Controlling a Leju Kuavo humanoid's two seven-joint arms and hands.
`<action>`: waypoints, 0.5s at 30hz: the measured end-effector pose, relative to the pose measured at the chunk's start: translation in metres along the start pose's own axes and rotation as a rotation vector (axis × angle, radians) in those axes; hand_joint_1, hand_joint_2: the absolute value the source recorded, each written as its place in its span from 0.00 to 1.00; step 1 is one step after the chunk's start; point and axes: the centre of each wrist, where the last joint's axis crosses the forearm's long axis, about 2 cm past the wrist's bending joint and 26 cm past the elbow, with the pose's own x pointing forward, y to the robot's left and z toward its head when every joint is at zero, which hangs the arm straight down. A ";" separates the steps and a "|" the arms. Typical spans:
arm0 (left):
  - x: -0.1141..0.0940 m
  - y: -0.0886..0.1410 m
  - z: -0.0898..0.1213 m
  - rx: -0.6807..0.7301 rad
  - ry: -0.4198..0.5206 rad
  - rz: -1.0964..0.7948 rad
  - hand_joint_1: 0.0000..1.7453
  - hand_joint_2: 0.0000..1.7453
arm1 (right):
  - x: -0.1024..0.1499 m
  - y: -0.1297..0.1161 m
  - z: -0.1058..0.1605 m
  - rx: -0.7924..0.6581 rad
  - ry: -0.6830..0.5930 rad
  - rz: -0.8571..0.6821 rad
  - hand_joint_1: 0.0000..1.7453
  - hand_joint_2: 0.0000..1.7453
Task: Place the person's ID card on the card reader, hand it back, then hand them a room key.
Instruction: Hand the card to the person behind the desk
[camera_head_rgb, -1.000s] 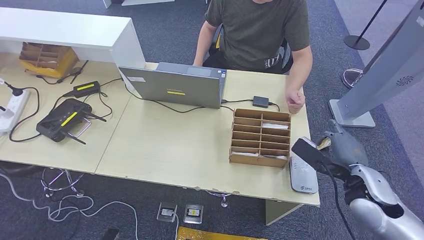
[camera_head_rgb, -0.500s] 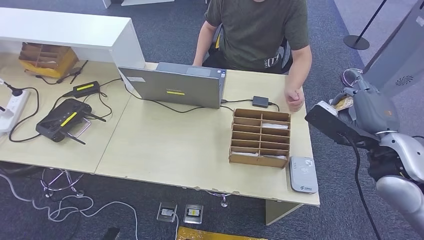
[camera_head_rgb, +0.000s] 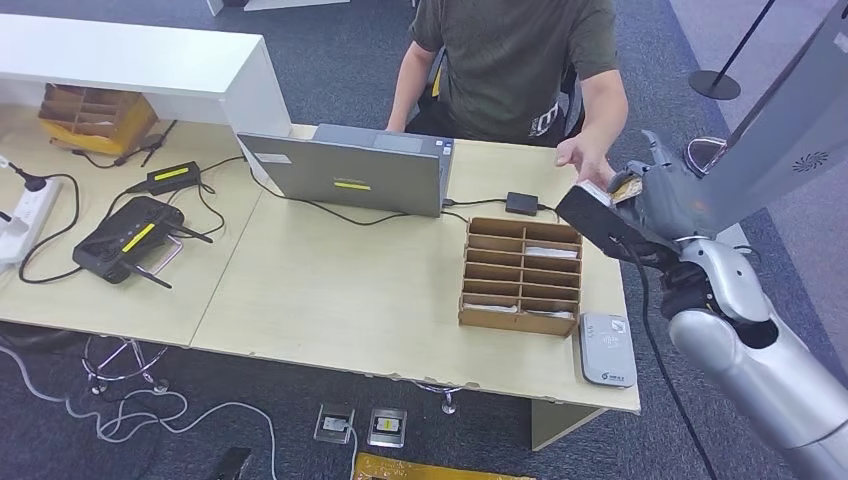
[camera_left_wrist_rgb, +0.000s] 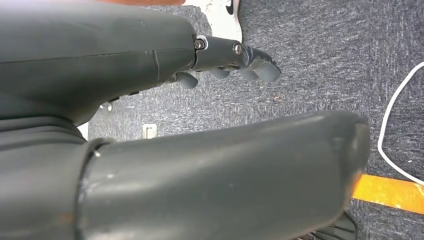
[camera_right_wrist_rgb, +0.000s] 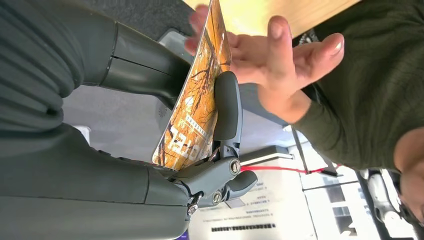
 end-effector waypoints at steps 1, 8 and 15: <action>0.000 0.000 0.000 -0.001 0.002 -0.003 0.00 0.00 | 0.002 0.005 -0.002 0.011 0.005 0.001 1.00 1.00; 0.001 -0.002 0.000 -0.006 0.017 -0.019 0.00 0.00 | 0.008 0.019 -0.010 0.052 0.032 0.029 1.00 1.00; 0.001 -0.003 0.000 -0.007 0.019 -0.022 0.00 0.00 | 0.006 0.025 -0.013 0.066 0.065 0.056 0.95 1.00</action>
